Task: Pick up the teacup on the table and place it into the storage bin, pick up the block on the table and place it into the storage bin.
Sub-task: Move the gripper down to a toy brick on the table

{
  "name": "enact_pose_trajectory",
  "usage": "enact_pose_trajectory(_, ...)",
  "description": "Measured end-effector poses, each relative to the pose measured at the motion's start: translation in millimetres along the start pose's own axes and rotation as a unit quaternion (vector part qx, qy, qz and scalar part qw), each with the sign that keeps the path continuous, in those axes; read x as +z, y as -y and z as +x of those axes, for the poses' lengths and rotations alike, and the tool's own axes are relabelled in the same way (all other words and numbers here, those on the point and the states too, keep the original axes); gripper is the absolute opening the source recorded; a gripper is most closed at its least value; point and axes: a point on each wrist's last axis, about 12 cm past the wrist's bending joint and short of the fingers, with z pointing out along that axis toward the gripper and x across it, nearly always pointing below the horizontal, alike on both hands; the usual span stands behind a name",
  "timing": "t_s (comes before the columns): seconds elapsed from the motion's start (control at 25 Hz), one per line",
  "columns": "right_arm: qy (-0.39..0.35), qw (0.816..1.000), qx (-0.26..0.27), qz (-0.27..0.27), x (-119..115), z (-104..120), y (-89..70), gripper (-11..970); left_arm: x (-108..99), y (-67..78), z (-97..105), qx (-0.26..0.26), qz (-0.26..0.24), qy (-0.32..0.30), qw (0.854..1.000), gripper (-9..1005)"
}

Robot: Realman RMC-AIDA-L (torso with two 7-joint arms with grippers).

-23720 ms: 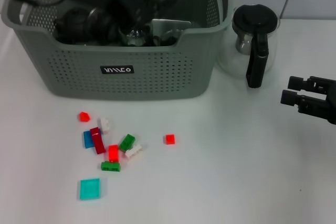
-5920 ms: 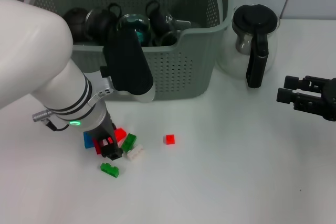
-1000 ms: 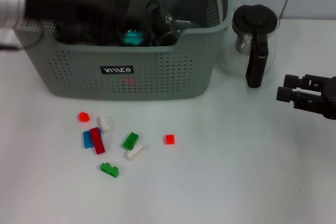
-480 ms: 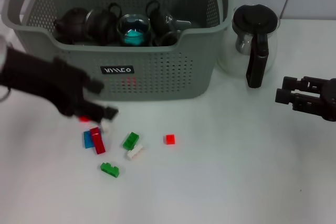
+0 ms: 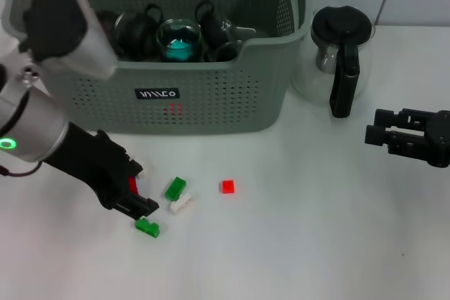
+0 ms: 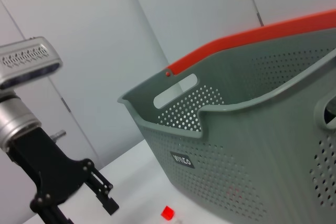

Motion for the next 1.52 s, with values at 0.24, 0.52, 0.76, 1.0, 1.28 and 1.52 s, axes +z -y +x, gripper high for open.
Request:
enact_pose_trajectory(0.24,0.0,1.0,0.002,0.001,-0.7,1.4,-0.3,607,4.0,1.4,-3.1,0.007,-0.004,-0.005,1.0,706)
enact_pose_trajectory(0.52,0.0,1.0,0.0,-0.002,0.7,0.2,-0.4,607,11.8,-6.1,-2.9,-0.008,-0.029,-0.007,1.0,706)
enact_pose_trajectory(0.76,0.0,1.0,-0.003,-0.001,1.9,-2.2,0.5,607,24.4,-9.8,-2.1,-0.025,-0.045,-0.033,0.998,707)
enact_pose_trajectory(1.0,0.0,1.0,-0.003,0.001,1.7,-2.7,1.1,607,33.7,-7.9,-7.1,-0.022,-0.057,-0.042,0.997,707)
enact_pose_trajectory(1.28,0.0,1.0,-0.002,0.002,1.9,-2.1,1.0,607,39.0,-16.6,-4.6,-0.074,-0.084,-0.064,0.992,707)
enact_pose_trajectory(1.52,0.0,1.0,-0.003,0.003,1.5,-2.7,1.5,607,42.8,-19.6,-2.2,-0.129,-0.091,-0.076,0.985,707)
